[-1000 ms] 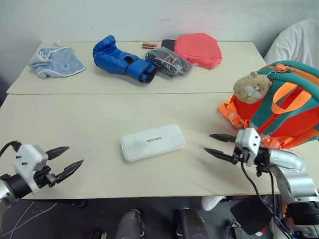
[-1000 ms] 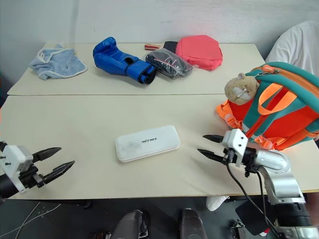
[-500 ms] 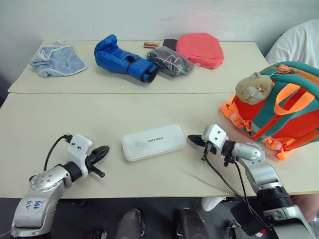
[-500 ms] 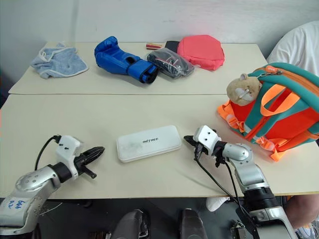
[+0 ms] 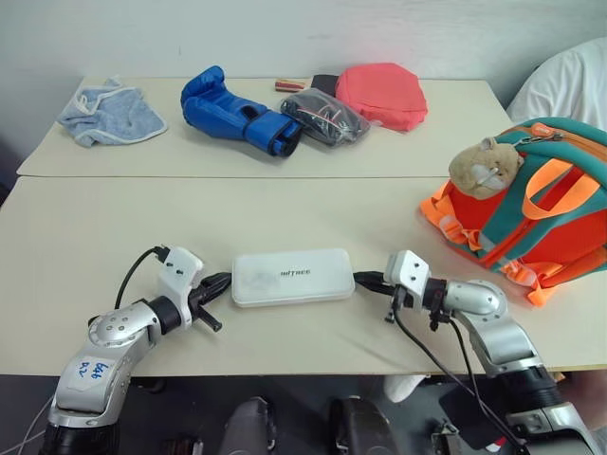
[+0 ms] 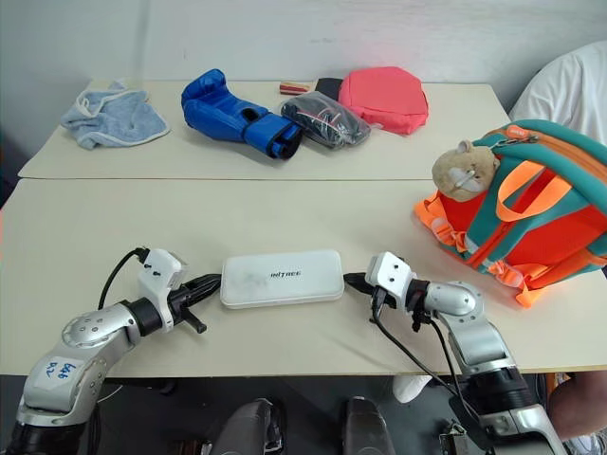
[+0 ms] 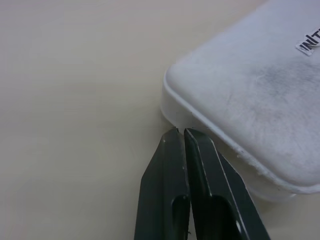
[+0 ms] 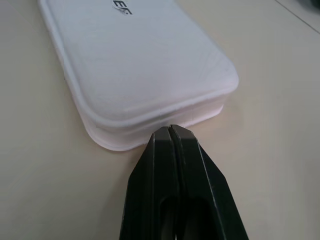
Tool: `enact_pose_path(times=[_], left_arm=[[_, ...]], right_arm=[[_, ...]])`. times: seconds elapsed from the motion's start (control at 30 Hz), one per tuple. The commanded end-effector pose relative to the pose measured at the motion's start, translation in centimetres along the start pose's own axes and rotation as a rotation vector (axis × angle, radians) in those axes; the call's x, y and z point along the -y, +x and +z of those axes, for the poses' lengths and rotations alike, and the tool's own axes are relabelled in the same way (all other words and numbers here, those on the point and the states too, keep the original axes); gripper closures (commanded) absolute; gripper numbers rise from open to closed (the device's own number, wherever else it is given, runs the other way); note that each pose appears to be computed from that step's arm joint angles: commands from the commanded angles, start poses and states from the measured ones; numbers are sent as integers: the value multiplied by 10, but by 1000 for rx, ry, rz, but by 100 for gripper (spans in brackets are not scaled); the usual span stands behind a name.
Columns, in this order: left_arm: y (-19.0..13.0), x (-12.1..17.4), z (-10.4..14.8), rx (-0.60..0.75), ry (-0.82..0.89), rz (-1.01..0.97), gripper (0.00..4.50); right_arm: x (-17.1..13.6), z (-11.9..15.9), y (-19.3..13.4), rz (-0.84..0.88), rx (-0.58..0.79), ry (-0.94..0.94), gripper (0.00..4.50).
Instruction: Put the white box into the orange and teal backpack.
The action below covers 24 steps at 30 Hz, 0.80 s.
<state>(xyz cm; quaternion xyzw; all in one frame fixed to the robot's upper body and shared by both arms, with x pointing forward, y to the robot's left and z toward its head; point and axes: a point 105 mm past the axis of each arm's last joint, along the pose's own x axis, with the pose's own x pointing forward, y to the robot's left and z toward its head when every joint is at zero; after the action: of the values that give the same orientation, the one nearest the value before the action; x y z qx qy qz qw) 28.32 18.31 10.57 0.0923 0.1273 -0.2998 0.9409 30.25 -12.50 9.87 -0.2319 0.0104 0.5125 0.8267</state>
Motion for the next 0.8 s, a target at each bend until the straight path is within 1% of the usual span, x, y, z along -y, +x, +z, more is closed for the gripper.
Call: enact_pose_path(times=[0.03,0.17,0.27,0.33,0.43,0.47,0.5,0.53,0.6,0.67,0.7,0.8], left_arm=[[3,14,6,34,28,-79,434],[-5,12,1,31,2,-73,434],[-21,-6,2,31,-106,-39,379],[-38,-20,-3,-17,-202,-57,317],[-58,-31,-15,-158,-355,-127,224],[-64,-35,-15,-192,-408,-156,190],[-69,-37,-13,-216,-467,-181,169],[-70,-40,-6,-215,-544,-212,136],[-69,-43,8,-220,-680,-275,81],[-66,-40,20,-229,-763,-345,20],[-54,-42,24,-238,-797,-336,4],[-27,-37,26,-312,-866,-342,4]], right_arm=[[-4,15,-7,13,36,-43,450],[1,2,-20,-41,-18,-32,450],[8,-3,-32,-65,-55,-41,450],[13,-6,-43,-74,-80,-42,450],[20,-8,-52,-75,-107,-55,450],[22,-9,-54,-78,-111,-60,450],[25,-9,-54,-85,-114,-66,450],[28,-8,-54,-90,-113,-69,450],[31,-6,-50,-92,-104,-77,450],[32,-4,-47,-89,-95,-81,450],[30,-3,-44,-79,-89,-81,450],[25,0,-35,-52,-71,-87,450]])
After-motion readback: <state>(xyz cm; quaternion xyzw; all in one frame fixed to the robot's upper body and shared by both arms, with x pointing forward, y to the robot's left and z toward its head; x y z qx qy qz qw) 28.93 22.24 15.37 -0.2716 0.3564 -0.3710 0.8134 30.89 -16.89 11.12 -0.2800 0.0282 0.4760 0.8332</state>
